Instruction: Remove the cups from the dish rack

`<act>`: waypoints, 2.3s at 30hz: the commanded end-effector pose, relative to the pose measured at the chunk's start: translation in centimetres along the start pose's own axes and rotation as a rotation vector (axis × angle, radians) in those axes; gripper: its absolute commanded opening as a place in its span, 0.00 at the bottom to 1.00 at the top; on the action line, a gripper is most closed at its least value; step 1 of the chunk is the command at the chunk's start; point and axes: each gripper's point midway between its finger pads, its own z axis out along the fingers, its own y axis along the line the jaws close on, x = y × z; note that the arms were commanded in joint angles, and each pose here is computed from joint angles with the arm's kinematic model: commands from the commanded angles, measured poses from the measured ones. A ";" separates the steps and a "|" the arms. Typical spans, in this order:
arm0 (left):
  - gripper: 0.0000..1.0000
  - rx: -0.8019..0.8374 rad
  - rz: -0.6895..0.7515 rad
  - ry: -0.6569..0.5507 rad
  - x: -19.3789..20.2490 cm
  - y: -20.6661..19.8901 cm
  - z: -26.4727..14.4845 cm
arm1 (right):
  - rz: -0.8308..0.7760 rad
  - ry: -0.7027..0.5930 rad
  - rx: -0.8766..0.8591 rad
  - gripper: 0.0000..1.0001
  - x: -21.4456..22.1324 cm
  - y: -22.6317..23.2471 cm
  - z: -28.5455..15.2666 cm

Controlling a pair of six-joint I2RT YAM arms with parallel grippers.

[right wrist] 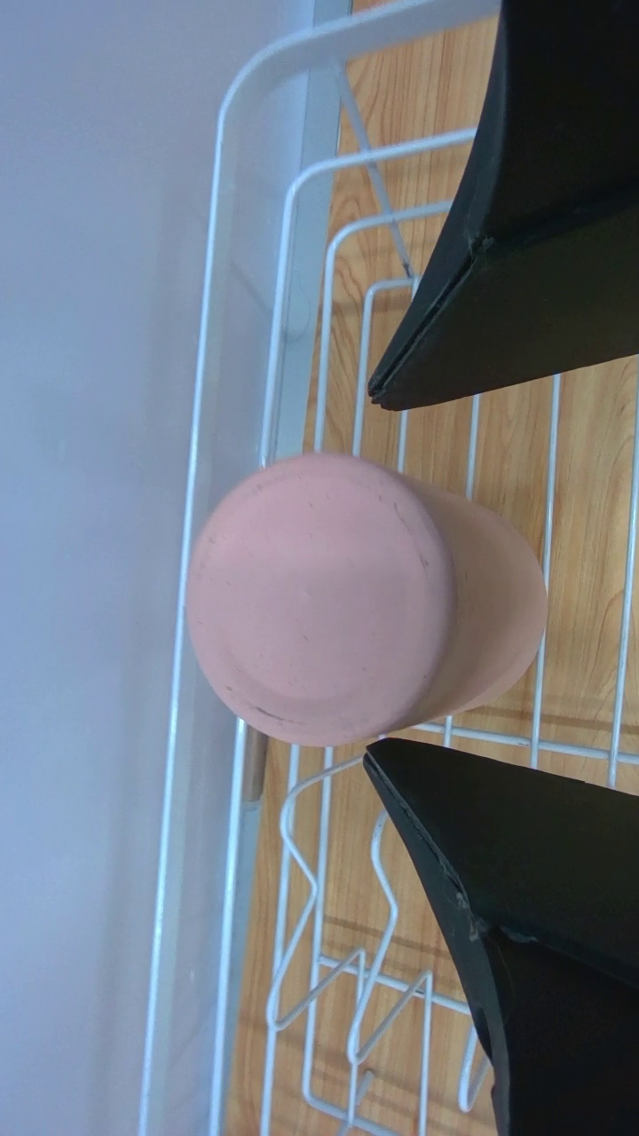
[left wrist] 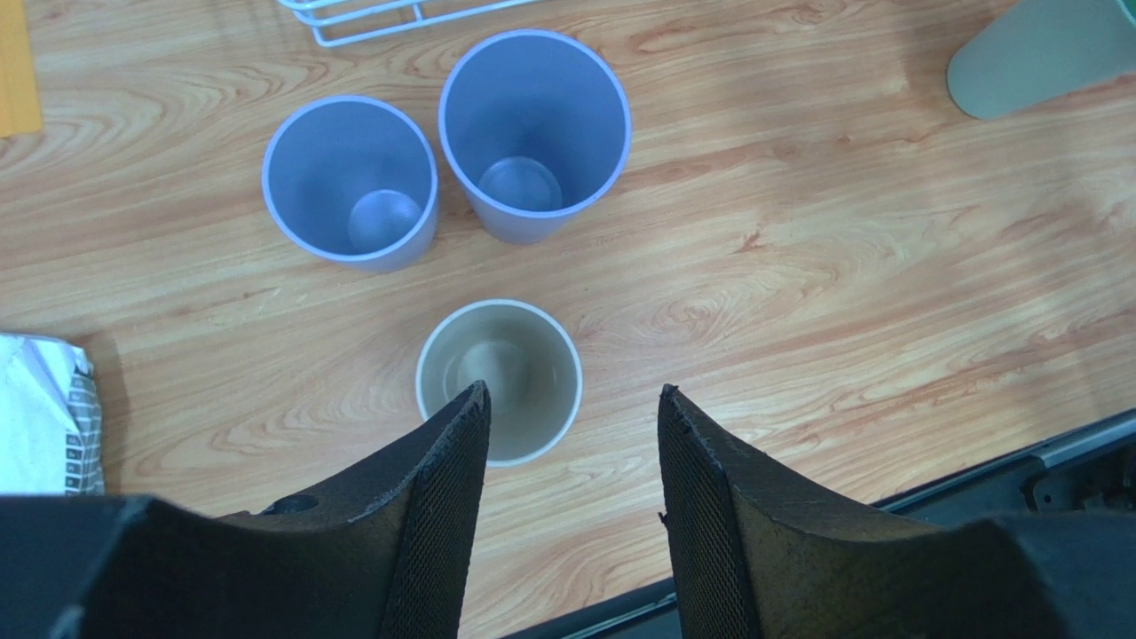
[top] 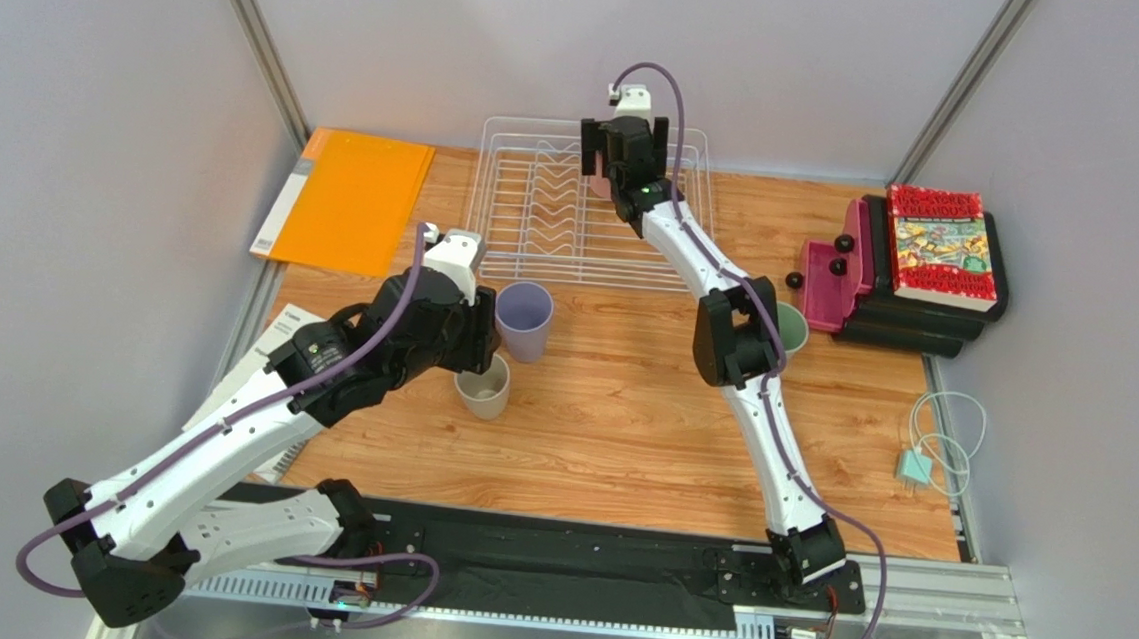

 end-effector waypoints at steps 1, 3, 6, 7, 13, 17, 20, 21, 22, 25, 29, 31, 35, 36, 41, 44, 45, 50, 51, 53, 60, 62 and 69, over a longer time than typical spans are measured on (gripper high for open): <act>0.56 0.043 -0.002 -0.036 -0.8 -0.9 0.2 | 0.035 -0.108 -0.048 1.00 -3.1 1.6 0.1; 0.56 0.046 -0.003 -0.036 -0.6 -0.9 0.3 | 0.035 -0.117 -0.050 1.00 -3.1 1.7 0.2; 0.56 0.049 -0.004 -0.031 -0.5 -1.0 0.4 | 0.035 -0.128 -0.054 0.97 -3.4 1.8 0.3; 0.56 0.047 -0.002 -0.028 -0.4 -1.0 0.4 | 0.036 -0.129 -0.052 0.95 -3.4 1.8 0.3; 0.56 0.052 -0.007 -0.025 -0.3 -1.1 0.6 | 0.034 -0.127 -0.046 0.56 -3.4 1.5 0.3; 0.56 0.054 -0.011 -0.023 -0.2 -1.1 0.6 | 0.030 -0.121 -0.035 0.33 -3.2 1.3 0.2; 0.56 0.053 -0.012 -0.021 -0.1 -1.1 0.6 | 0.035 -0.113 -0.026 0.00 -3.2 1.1 0.0; 0.55 0.054 -0.015 -0.018 0.0 -1.1 0.7 | 0.034 -0.109 -0.022 0.00 -3.0 1.0 -0.1; 0.55 0.057 -0.016 -0.018 0.0 -1.2 0.7 | 0.033 -0.108 -0.022 0.00 -3.3 0.9 -0.3; 0.55 0.060 -0.026 -0.020 0.0 -1.2 0.6 | 0.029 -0.108 -0.010 0.00 -3.9 0.6 -0.9; 0.54 0.067 -0.037 -0.023 0.1 -1.3 0.5 | 0.020 -0.100 0.014 0.00 -4.5 0.0 -2.3; 0.54 0.068 -0.045 -0.032 0.0 -1.2 0.3 | 0.029 -0.136 0.016 0.00 -7.1 -0.5 -3.7; 0.54 0.071 -0.062 -0.049 -0.1 -1.1 0.0 | 0.038 -0.160 0.019 0.00 -10.2 -1.1 -6.1; 0.54 0.073 -0.067 -0.057 -0.1 -1.0 -0.2 | 0.044 -0.174 0.020 0.00 -11.5 -1.4 -7.0; 0.54 0.072 -0.089 -0.078 -0.1 -0.7 -0.6 | 0.024 -0.207 0.020 0.00 -14.7 -1.8 -9.9; 0.54 0.070 -0.102 -0.085 0.0 -0.5 -0.8 | 0.050 -0.212 0.013 0.00 -16.2 -2.2 -11.5; 0.54 0.072 -0.113 -0.091 -0.1 -0.5 -0.9 | 0.084 -0.213 0.006 0.00 -17.1 -2.4 -12.5; 0.57 0.139 -0.163 -0.162 -1.5 -1.6 -1.5 | 0.263 -0.162 -0.103 0.00 -16.8 -1.7 -16.7; 0.57 0.163 -0.183 -0.180 -1.7 -1.8 -1.8 | 0.304 -0.188 -0.132 0.00 -18.7 -2.2 -19.1; 0.58 0.237 -0.220 -0.230 -2.9 -3.1 -2.4 | 0.361 -0.134 -0.180 0.00 -16.7 -1.7 -20.9; 0.60 0.455 -0.373 -0.292 -4.8 -6.5 -4.3 | 0.426 -0.179 -0.314 0.00 -19.4 -3.1 -34.5; 0.60 0.519 -0.400 -0.324 -5.6 -7.3 -5.1 | 0.459 -0.210 -0.356 0.00 -20.5 -3.8 -38.6; 0.63 0.774 -0.523 -0.413 -8.5 -10.5 -7.8 | 0.632 -0.155 -0.480 0.00 -17.2 -5.4 -46.7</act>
